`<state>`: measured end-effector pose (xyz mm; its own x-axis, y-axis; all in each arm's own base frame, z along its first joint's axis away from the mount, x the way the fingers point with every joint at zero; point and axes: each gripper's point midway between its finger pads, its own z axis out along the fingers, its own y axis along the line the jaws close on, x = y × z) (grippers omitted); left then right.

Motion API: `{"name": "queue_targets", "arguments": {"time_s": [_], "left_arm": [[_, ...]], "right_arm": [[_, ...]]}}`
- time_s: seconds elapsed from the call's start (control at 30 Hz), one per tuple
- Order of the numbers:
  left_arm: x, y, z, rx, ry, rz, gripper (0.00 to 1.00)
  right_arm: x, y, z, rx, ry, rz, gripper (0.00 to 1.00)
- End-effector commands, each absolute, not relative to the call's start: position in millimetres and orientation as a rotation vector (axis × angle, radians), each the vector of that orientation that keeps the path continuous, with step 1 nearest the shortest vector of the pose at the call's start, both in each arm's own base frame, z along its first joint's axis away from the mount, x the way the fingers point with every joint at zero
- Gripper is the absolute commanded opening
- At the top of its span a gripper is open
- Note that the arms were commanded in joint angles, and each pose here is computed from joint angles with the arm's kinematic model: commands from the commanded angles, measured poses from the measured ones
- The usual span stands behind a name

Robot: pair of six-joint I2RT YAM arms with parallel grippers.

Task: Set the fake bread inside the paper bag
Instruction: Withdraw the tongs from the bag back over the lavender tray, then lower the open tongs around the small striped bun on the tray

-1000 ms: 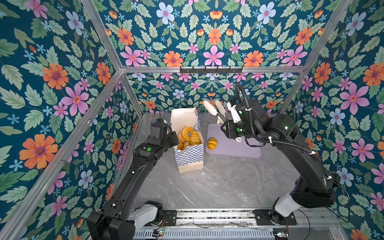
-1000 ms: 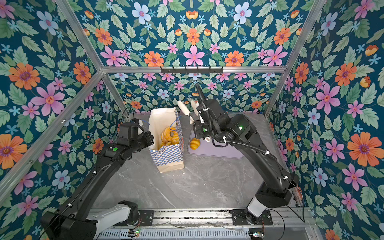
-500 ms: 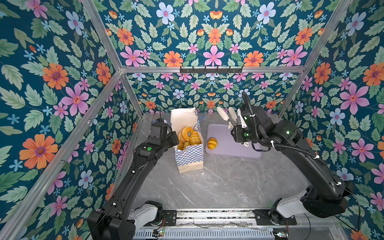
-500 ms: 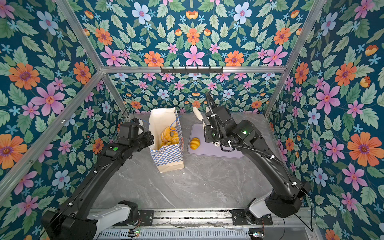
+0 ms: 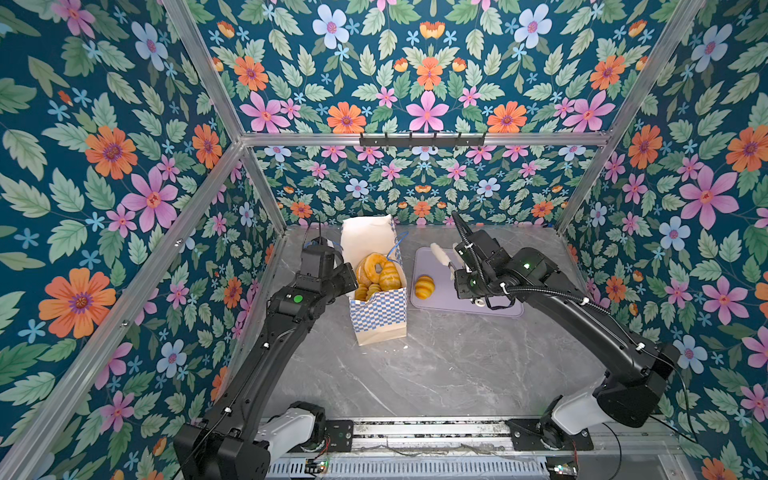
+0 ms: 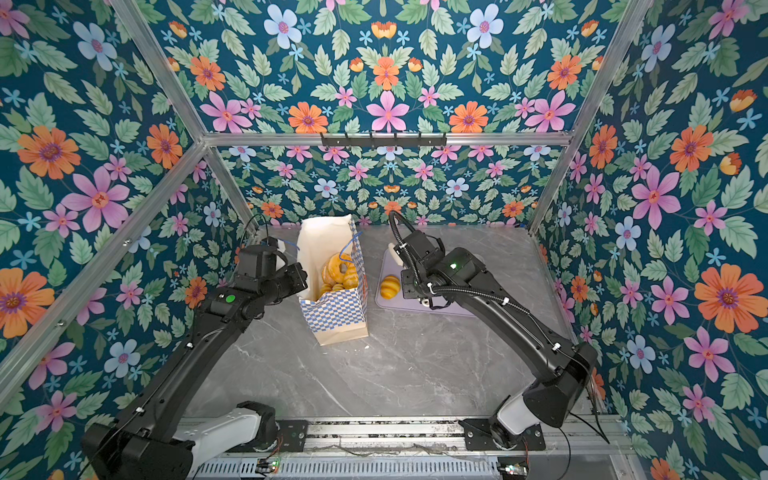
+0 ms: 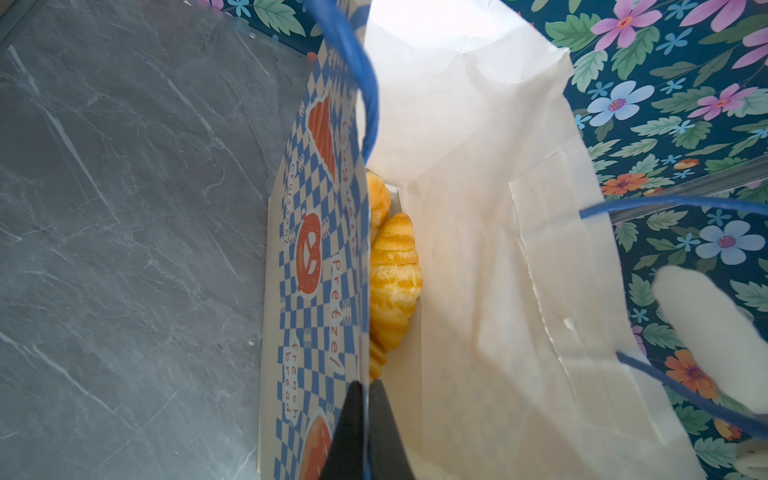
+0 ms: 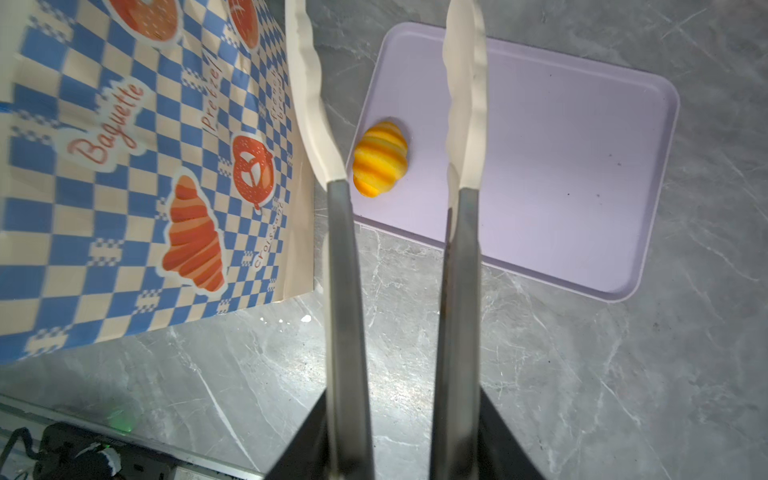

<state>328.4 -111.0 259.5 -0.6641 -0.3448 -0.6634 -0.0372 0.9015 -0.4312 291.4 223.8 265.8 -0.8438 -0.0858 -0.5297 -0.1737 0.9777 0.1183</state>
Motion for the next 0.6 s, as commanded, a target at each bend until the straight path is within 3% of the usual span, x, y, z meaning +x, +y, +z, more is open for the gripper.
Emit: {"name": "queue_targets", "arguments": {"time_s": [0.0,0.57], "left_arm": [[326,-109,254,-0.262,2.28,-0.475,0.05],[324,-107,252,-0.267,2.282,-0.464,0.05]], "right_arm": [[298,232,259,-0.15,2.573,0.247,0.42],[305,255,186,-0.161,2.73,0.215,0.42]]}}
